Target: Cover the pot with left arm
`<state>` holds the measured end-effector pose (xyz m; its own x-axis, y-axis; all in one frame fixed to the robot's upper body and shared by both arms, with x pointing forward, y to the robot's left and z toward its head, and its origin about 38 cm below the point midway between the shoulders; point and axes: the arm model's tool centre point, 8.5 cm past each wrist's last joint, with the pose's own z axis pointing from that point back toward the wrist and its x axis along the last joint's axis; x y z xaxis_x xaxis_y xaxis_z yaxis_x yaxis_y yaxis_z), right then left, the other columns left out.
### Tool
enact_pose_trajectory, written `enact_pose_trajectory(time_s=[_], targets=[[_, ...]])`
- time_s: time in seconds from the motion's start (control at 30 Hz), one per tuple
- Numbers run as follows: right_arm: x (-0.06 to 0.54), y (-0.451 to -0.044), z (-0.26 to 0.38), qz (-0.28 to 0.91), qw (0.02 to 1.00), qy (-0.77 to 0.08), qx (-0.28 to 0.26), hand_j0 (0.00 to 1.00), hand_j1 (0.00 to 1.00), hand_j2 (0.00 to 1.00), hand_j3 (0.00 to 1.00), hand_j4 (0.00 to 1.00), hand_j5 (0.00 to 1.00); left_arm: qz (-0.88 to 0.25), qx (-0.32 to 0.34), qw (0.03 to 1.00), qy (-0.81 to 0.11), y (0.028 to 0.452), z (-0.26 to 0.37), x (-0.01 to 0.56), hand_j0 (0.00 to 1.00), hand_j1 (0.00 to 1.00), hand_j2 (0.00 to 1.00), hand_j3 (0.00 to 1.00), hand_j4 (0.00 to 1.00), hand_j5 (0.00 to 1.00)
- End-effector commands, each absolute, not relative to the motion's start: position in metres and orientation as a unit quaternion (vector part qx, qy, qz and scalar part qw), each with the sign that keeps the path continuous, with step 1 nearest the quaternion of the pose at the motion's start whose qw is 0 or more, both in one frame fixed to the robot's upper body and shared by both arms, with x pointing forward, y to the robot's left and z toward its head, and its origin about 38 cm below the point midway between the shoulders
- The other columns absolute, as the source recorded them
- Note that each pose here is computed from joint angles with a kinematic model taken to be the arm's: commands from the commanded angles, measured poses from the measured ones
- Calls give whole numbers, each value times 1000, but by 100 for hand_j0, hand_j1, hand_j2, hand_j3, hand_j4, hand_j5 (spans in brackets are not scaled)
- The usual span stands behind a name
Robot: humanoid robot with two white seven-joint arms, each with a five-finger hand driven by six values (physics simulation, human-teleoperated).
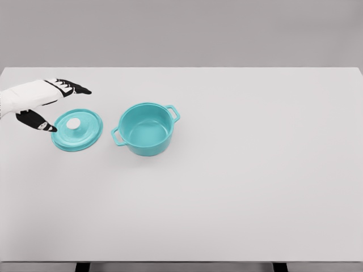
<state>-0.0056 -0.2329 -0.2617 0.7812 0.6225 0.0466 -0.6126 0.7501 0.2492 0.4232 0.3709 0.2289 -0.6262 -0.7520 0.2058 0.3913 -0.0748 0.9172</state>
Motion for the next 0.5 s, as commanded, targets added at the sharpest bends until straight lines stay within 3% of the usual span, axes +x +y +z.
enact_pose_trajectory(time_s=[0.0, 0.1, 0.33, 0.47], targets=[[-6, -233, -262, 330, 935, 20, 127, 100, 100, 100, 100, 100, 100, -715, 159, 396, -554, 368, 228, 423, 100, 100, 100, 100, 100, 100], [-6, -233, -262, 330, 935, 20, 126, 100, 100, 100, 100, 100, 100, -778, 166, 380, -472, 384, 239, 420, 100, 100, 100, 100, 100, 100], [-6, -233, -262, 330, 935, 20, 126, 100, 100, 100, 100, 100, 100, -795, 169, 364, -456, 373, 253, 434, 100, 100, 100, 100, 100, 100], [-6, -233, -262, 330, 935, 20, 126, 100, 100, 100, 100, 100, 100, -785, 149, 400, -449, 363, 221, 457, 100, 100, 100, 100, 100, 100]])
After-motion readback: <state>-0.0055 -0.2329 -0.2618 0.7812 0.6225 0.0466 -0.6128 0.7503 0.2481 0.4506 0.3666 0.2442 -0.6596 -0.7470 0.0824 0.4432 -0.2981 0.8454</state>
